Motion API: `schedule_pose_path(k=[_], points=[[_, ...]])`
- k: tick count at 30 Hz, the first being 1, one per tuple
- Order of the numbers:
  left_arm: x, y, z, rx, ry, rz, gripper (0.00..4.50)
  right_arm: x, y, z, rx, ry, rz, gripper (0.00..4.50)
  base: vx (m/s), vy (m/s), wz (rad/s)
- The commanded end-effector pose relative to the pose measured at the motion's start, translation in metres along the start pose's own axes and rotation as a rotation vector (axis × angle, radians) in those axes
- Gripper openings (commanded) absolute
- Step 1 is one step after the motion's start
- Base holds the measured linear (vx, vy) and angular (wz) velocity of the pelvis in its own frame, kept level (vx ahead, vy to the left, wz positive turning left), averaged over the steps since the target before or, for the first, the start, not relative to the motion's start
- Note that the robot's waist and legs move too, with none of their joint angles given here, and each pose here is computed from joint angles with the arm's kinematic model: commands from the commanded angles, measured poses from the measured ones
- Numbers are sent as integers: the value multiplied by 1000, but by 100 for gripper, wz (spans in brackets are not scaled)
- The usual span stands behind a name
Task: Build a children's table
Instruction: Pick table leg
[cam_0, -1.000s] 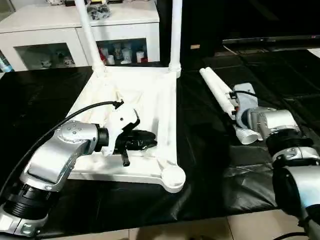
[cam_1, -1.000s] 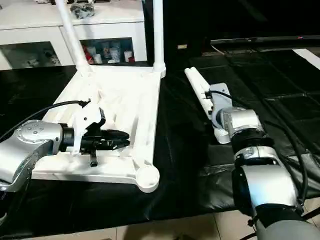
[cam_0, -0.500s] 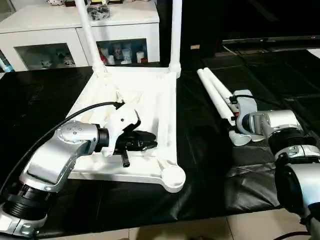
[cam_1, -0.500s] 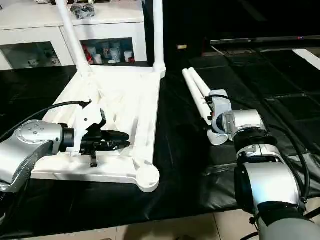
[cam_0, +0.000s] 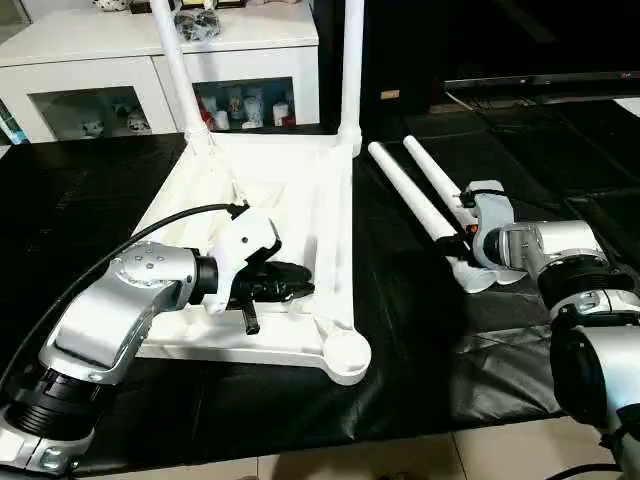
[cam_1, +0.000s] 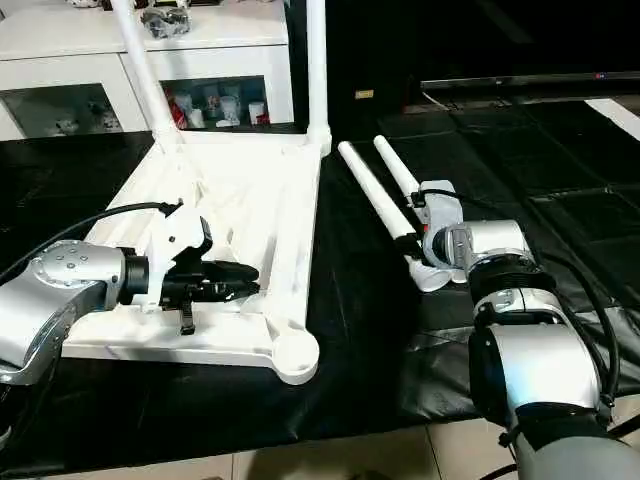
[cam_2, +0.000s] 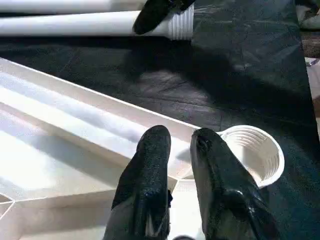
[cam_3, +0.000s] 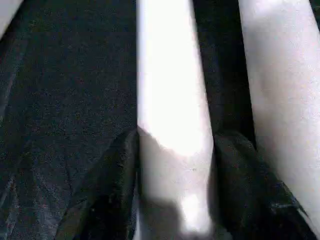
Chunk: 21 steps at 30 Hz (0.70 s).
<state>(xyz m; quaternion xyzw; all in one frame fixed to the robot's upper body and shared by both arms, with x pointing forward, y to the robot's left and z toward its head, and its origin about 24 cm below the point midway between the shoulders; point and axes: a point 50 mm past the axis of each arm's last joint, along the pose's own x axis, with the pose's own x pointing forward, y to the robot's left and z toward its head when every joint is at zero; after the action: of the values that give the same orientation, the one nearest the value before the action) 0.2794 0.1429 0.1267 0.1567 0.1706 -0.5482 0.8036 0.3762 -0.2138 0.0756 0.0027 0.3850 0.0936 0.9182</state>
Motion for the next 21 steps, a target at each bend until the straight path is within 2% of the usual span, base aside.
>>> schedule_pose_path(k=[1,5,10,14,15,16,17,21], points=[[0,1,6,22,-9,1,98,2,2,-1,40,-10,14,201,0,0,0],[1,0,7,21,-10,-1,98,1,1,-1,46,-14,9,188,0,0,0],[1,0,9,20,-28,1,98,-1,-3,3,90,-79,8,186,0,0,0],[1,2,9,17,-44,17,98,-4,-5,12,142,-179,22,186,0,0,0],[1,2,10,15,-52,24,98,-6,-5,19,164,-285,44,186,0,0,0],[2,2,10,14,-55,26,98,-7,-5,19,169,-296,48,186,0,0,0],[2,4,12,7,-78,40,98,-9,-5,20,200,-347,77,186,0,0,0],[5,8,15,-11,-123,80,98,-13,-2,21,252,-415,100,186,0,0,0]])
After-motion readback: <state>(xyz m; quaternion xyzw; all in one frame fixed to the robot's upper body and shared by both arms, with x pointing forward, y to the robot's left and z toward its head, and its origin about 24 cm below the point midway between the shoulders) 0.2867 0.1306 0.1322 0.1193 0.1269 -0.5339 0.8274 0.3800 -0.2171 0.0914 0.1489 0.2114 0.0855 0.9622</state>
